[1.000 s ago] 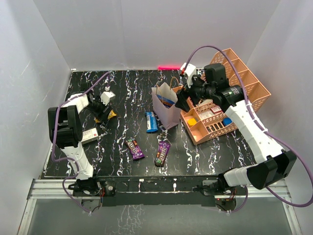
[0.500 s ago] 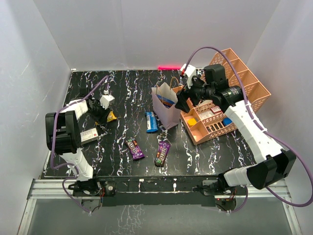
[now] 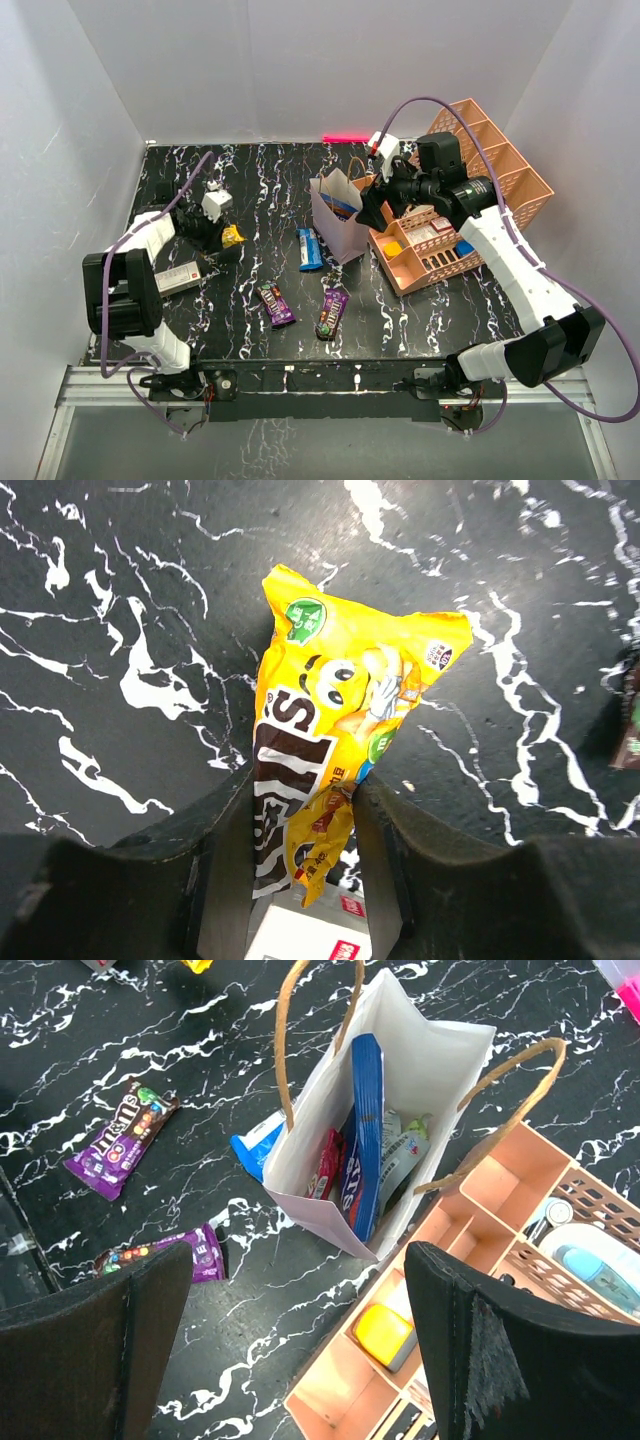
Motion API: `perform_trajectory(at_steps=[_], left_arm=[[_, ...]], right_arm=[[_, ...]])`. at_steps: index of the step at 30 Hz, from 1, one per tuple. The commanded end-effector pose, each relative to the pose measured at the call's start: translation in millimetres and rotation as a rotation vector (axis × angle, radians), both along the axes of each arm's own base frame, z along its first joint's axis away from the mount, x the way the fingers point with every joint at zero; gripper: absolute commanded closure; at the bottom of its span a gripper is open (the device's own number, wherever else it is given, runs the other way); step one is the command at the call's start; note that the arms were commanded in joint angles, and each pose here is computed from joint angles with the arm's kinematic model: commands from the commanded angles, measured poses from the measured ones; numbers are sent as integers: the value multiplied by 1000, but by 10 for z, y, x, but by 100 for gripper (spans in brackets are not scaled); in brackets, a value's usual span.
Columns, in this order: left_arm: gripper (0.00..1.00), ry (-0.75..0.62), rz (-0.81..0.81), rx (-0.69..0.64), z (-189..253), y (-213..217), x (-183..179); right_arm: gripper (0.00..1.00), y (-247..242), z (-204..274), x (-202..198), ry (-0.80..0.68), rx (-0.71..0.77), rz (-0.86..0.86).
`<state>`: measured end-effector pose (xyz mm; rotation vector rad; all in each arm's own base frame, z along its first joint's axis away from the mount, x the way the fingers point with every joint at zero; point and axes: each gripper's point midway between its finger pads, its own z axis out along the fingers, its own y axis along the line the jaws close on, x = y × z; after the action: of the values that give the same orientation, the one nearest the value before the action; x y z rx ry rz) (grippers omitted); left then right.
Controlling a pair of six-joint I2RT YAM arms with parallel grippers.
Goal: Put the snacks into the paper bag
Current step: Pick up the snack from the center of the board.
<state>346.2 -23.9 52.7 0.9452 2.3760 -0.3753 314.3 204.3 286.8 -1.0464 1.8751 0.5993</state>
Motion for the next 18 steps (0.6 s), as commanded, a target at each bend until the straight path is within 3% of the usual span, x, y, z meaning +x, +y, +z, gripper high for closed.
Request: perform_trajectory(at_steps=[1, 9, 18], left_arm=[[63, -23, -19, -144, 322, -256, -109], [63, -104, -21, -289, 935, -548, -189], [62, -296, -68, -340, 1803, -755, -279]], right_arm=[[10, 125, 319, 18, -73, 85, 57], [11, 534, 829, 73, -108, 205, 167], [12, 1399, 1082, -120, -113, 315, 304]])
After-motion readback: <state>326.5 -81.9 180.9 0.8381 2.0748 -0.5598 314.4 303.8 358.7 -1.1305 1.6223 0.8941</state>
